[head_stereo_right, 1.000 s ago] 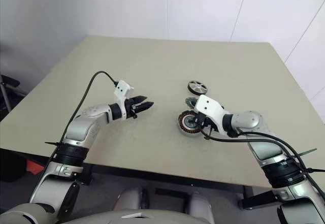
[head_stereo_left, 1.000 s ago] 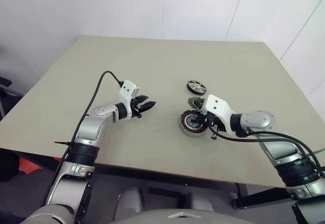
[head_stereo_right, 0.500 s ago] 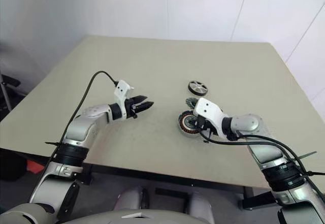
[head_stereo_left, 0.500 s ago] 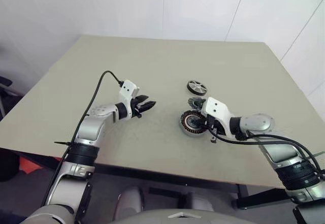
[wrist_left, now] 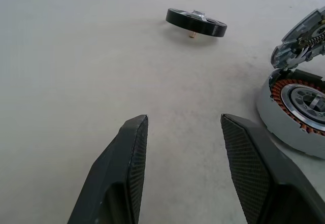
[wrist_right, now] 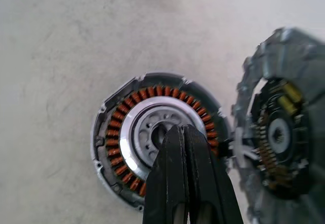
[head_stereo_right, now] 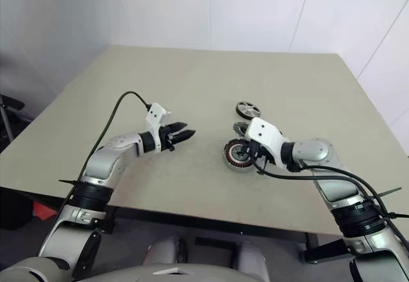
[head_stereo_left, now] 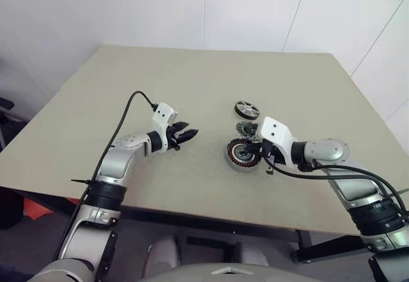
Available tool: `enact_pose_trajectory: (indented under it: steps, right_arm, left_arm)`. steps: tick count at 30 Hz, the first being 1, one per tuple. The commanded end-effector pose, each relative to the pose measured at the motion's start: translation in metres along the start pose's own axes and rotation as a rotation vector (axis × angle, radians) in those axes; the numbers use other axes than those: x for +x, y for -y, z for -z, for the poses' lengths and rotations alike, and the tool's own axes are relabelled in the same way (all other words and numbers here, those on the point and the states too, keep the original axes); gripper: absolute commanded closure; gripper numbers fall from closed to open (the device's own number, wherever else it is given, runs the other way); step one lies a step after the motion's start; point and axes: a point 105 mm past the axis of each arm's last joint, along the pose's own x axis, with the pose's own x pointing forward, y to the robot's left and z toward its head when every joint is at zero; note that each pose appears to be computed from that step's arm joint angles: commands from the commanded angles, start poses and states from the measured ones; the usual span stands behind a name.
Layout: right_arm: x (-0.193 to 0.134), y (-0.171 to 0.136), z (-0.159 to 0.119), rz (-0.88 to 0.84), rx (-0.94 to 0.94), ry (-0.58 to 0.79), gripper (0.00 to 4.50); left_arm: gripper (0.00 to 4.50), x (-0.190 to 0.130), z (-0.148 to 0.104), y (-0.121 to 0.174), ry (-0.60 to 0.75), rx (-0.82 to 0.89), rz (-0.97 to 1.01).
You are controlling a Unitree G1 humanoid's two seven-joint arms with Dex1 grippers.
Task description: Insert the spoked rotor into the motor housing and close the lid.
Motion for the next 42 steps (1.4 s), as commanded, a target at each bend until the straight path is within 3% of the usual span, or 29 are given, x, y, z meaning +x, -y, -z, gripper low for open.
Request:
enact_pose_trajectory:
  steps: [1, 20, 42]
  right_arm:
    - [-0.001, 0.006, -0.013, 0.018, -0.028, 0.038, 4.45]
    - [-0.002, 0.002, -0.016, 0.005, -0.029, 0.036, 4.45]
    - [0.023, -0.005, 0.011, 0.002, 0.04, -0.006, 4.45]
  left_arm:
    - [2.07, -0.001, -0.011, 0.003, 0.03, 0.042, 0.002]
    - [2.07, -0.005, -0.009, -0.005, 0.021, 0.044, -0.029]
    - [2.07, -0.007, -0.011, -0.01, 0.02, 0.05, -0.047]
